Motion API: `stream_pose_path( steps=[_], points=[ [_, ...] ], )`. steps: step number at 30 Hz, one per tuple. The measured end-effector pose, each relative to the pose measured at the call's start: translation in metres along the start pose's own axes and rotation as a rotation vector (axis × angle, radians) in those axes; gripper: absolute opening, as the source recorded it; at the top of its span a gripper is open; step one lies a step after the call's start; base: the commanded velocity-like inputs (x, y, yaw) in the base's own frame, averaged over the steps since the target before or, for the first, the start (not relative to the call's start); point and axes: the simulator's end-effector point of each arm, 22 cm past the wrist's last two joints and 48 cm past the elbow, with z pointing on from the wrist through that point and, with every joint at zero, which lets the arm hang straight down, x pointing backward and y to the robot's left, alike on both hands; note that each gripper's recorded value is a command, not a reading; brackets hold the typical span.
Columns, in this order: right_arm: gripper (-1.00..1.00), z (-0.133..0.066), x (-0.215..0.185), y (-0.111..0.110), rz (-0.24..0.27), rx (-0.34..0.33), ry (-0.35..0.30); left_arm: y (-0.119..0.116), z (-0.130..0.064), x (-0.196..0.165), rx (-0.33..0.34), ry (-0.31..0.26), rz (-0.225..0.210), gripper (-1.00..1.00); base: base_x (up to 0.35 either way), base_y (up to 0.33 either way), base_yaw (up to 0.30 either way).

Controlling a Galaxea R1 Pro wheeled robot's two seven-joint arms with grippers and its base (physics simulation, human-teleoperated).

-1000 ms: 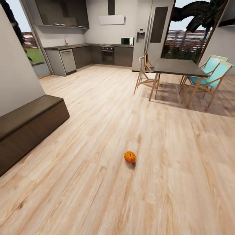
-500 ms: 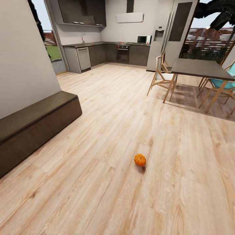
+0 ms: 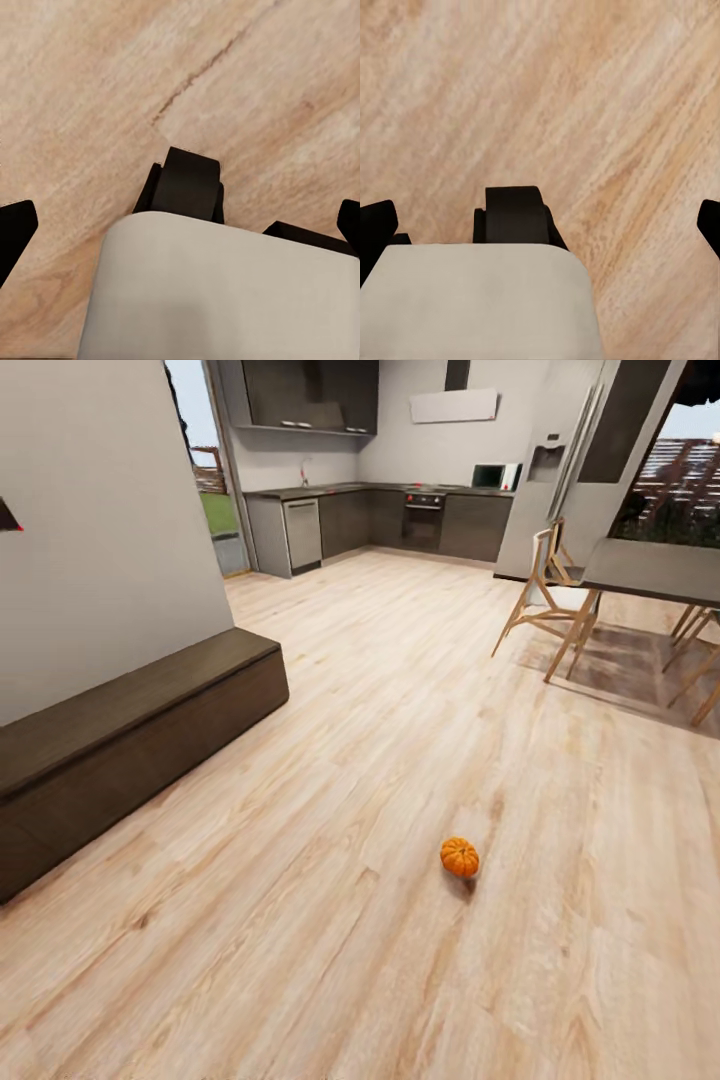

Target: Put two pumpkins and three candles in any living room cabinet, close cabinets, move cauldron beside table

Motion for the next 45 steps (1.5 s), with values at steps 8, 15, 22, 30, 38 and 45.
stream_pose_path(
  steps=[8, 15, 22, 30, 38, 45],
  points=[
    [1.00, 0.0007, 0.0025, -0.0006, -0.001, 0.001, 0.005, 0.0022, 0.0011, 0.0018, -0.002, 0.005, 0.002, 1.00, 0.117, -0.029, 0.259],
    [1.00, 0.0012, 0.0046, -0.0007, -0.004, 0.001, 0.011, 0.0017, 0.0019, 0.0046, -0.001, 0.010, 0.004, 1.00, 0.319, -0.016, 0.262],
    [1.00, 0.0018, 0.0073, -0.0018, -0.005, 0.002, 0.019, 0.0018, 0.0027, 0.0068, -0.001, 0.015, 0.003, 1.00, 0.329, 0.000, 0.219],
    [1.00, 0.0026, 0.0091, -0.0073, -0.007, 0.008, 0.023, 0.0016, 0.0028, 0.0073, -0.001, 0.016, 0.004, 1.00, 0.329, 0.000, 0.020],
    [1.00, 0.0021, 0.0074, -0.0025, -0.004, 0.004, 0.017, 0.0021, 0.0031, 0.0078, -0.002, 0.018, 0.003, 1.00, 0.319, 0.000, 0.057],
    [1.00, 0.0026, 0.0102, -0.0009, -0.006, 0.001, 0.023, 0.0040, 0.0043, 0.0102, -0.006, 0.024, 0.003, 1.00, 0.247, 0.000, 0.222]
  ],
)
